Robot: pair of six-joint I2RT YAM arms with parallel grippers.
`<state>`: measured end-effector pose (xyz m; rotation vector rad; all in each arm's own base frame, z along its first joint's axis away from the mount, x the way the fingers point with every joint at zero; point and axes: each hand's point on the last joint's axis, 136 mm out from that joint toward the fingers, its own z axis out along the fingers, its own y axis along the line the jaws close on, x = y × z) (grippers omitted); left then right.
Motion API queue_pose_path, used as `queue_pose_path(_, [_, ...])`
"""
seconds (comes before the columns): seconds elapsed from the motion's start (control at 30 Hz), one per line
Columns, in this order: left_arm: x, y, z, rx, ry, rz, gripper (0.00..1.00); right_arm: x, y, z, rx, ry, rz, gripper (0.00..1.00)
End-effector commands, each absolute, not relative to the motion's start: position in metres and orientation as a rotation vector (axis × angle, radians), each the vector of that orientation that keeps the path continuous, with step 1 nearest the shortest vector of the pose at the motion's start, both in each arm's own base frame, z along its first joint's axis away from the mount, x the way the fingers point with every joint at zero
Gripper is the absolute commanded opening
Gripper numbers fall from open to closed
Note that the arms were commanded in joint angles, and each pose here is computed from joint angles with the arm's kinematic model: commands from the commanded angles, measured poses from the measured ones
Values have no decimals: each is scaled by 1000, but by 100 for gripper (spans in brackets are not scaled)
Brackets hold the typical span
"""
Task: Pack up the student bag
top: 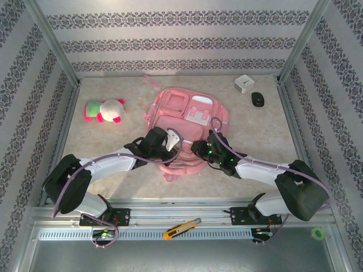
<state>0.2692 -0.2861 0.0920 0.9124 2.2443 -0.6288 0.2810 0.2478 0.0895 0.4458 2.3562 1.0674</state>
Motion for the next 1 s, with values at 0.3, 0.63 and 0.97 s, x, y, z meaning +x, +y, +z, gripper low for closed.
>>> queue_pose_path(0.3, [253,-356,128,1009,2025,-840,20,296,274,150,337,2185,1257,28])
queue_pose_path(0.63, [228,-288,158,1494,1675,-625,70,252,225,152,123,2250,1037,51])
queue_pose_path(0.97, [289,-269,121,1727,1542,-246,68,230,209,145,-184,2212,885,48])
